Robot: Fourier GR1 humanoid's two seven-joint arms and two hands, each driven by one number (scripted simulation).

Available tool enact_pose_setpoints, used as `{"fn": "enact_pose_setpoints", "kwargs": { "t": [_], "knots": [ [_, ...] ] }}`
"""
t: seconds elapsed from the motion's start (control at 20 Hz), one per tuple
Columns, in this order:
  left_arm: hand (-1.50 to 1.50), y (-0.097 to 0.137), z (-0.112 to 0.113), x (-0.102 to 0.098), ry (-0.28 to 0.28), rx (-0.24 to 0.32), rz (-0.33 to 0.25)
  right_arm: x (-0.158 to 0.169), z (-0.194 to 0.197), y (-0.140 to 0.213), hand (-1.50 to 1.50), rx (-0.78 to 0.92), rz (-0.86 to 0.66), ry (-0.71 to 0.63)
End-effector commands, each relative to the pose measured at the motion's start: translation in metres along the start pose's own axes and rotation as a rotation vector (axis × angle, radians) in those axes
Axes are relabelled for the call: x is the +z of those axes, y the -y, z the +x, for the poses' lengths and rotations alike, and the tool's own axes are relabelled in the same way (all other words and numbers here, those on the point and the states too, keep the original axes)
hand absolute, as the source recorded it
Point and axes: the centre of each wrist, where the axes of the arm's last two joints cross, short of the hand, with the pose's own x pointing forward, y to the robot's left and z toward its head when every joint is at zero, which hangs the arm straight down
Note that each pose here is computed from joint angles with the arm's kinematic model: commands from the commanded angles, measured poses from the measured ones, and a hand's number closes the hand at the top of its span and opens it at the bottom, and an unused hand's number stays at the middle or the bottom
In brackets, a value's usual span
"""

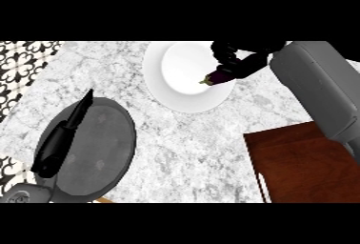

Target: Pick the eggplant from the tray and place it in the plate

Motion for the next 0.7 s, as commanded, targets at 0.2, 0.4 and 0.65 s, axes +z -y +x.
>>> {"fn": "enact_pose_setpoints", "kwargs": {
  "t": [0.2,0.4,0.65],
  "knots": [
    [0.00,-0.002,0.005,-0.009,0.010,-0.013,0.010,-0.020,0.010,0.036,1.50,-0.043,-0.195,0.363],
    [0.00,0.002,0.006,-0.013,-0.003,-0.002,0.014,-0.026,0.015,0.042,1.50,-0.102,-0.182,0.475],
    [0.00,-0.001,0.001,-0.009,-0.039,-0.008,0.033,-0.029,0.021,0.046,1.50,-0.145,-0.162,0.576]
  ]
}}
